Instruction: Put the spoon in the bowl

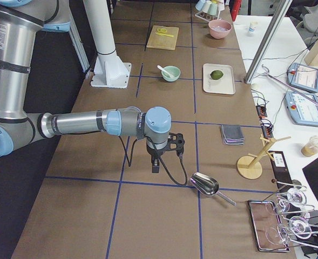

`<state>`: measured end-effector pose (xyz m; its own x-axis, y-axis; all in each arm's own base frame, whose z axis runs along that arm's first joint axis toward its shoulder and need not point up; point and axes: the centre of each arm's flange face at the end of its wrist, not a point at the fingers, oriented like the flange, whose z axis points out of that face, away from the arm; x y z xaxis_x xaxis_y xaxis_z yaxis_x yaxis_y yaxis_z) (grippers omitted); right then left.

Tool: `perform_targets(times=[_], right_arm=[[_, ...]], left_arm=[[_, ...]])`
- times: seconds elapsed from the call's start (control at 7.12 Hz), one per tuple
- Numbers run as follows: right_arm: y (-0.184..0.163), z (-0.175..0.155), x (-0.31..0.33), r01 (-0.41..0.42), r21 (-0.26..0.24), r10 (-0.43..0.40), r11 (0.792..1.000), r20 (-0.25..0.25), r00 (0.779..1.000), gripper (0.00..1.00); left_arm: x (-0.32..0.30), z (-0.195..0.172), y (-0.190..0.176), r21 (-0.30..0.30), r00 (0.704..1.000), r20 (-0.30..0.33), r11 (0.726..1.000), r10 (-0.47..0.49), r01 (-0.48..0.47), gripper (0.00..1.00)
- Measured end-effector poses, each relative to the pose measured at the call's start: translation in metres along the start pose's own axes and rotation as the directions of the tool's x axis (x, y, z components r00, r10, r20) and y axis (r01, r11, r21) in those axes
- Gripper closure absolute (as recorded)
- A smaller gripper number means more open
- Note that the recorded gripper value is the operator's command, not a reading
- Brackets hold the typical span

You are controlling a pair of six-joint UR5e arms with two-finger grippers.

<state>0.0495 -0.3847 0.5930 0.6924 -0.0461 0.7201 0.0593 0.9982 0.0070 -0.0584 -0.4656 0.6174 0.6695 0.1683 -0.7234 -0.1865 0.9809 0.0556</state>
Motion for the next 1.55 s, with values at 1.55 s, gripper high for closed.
perform_targets(times=[1.55], right_arm=[[-0.004,0.000,-0.003,0.002,0.004,-0.002,1.000,0.024,1.000,0.00]], left_arm=[[0.004,-0.001,0.006,0.035,0.998,-0.019,0.997,-0.062,0.063,0.00]])
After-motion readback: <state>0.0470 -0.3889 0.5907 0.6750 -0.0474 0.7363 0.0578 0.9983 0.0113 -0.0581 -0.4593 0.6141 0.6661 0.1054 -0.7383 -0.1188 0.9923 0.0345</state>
